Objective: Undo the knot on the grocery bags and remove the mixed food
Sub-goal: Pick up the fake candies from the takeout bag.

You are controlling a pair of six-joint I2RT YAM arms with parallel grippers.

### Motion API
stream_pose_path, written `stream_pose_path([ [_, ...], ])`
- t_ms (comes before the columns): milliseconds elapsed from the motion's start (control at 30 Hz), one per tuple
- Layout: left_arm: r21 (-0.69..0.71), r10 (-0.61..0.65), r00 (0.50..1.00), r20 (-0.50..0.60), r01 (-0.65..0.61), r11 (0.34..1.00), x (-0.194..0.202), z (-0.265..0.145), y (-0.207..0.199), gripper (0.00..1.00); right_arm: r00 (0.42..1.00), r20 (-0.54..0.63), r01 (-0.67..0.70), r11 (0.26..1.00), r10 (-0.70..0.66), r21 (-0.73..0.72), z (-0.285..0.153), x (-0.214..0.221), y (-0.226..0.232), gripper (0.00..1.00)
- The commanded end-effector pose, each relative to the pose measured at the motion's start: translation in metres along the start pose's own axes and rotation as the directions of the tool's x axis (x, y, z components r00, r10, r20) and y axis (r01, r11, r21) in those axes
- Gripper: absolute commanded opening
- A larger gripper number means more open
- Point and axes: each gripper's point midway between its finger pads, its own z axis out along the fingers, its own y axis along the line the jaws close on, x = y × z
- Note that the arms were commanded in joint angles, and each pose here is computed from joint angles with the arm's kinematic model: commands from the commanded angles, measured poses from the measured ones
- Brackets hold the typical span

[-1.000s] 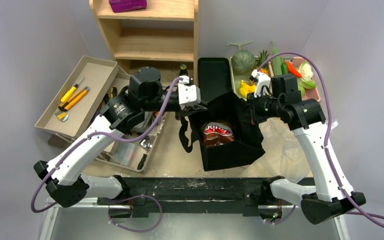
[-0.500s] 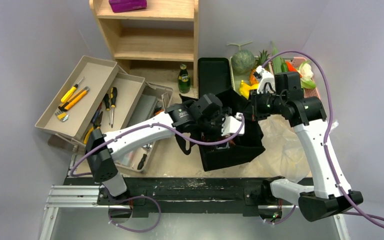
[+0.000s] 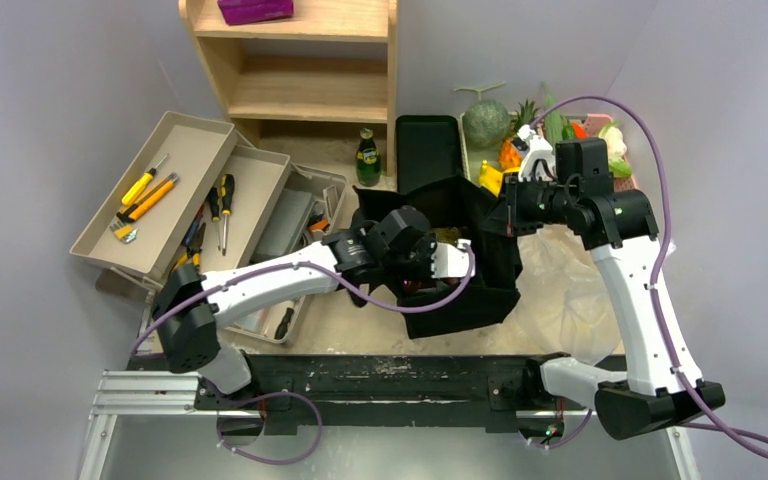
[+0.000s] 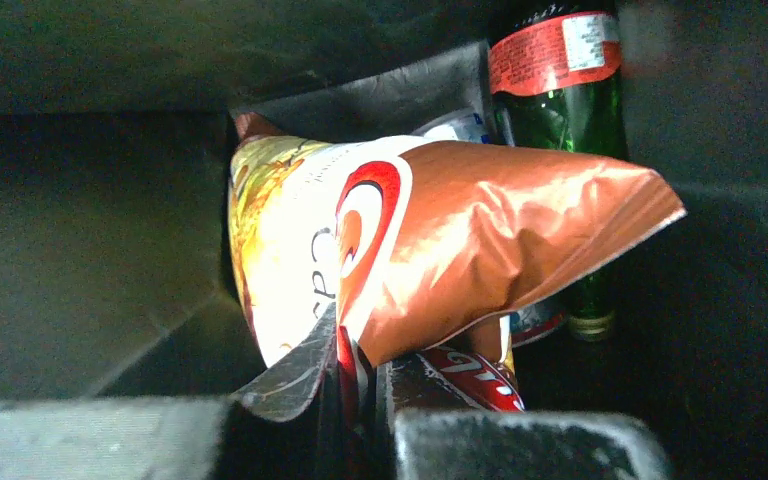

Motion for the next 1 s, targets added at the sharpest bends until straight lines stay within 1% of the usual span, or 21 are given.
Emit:
stream_pose_path([
  [0,-0.062,-0.032,0.988,0.150,0.042,0.997,-0.035,-0.054,0.021,0.00,0.974,0.197,0.134,0.984,-0.109,-0.115,-0.027,-0.029,0.035,0.00],
  [133,0.025,-0.119,0.945,0.305,0.117,0.993,-0.062,-0.105,0.024,0.00,0.973,0.199,0.138,0.986,-0.118,-0.092,-0.025,-0.024,0.030,0.00],
  [267,0.146,-0.199,0.867,0.457,0.147,0.978,-0.089,-0.162,0.028,0.00,0.973,0.196,0.134,0.989,-0.119,-0.066,-0.023,-0.021,0.024,0.00],
  [300,0.159,-0.194,0.848,0.494,0.132,0.978,-0.098,-0.176,0.029,0.00,0.974,0.195,0.133,0.989,-0.119,-0.062,-0.023,-0.019,0.023,0.00],
  [400,0.162,-0.163,0.798,0.580,0.083,0.983,-0.119,-0.219,0.030,0.00,0.975,0.188,0.126,0.991,-0.115,-0.053,-0.020,-0.016,0.019,0.00],
  [433,0.158,-0.164,0.780,0.603,0.085,0.984,-0.125,-0.232,0.033,0.00,0.976,0.186,0.125,0.991,-0.114,-0.049,-0.019,-0.015,0.018,0.00],
  [500,0.142,-0.177,0.744,0.644,0.112,0.984,-0.138,-0.258,0.042,0.00,0.976,0.184,0.122,0.991,-0.112,-0.045,-0.018,-0.014,0.016,0.00],
  [633,0.044,-0.174,0.701,0.692,0.200,0.979,-0.151,-0.301,0.070,0.00,0.977,0.182,0.116,0.993,-0.107,-0.038,-0.014,-0.012,0.013,0.00],
  [667,0.016,-0.151,0.692,0.706,0.198,0.980,-0.155,-0.315,0.075,0.00,0.978,0.181,0.114,0.993,-0.106,-0.035,-0.014,-0.013,0.012,0.00],
  [833,-0.103,-0.026,0.686,0.727,0.147,0.984,-0.165,-0.356,0.091,0.00,0.976,0.184,0.123,0.992,-0.117,-0.024,-0.013,-0.016,0.010,0.00],
  [900,-0.175,0.051,0.704,0.708,0.105,0.979,-0.164,-0.366,0.099,0.00,0.975,0.189,0.125,0.992,-0.119,-0.021,-0.014,-0.018,0.010,0.00],
  [967,-0.283,0.147,0.735,0.661,0.062,0.957,-0.159,-0.370,0.116,0.00,0.973,0.196,0.129,0.992,-0.123,-0.015,-0.017,-0.020,0.011,0.00],
])
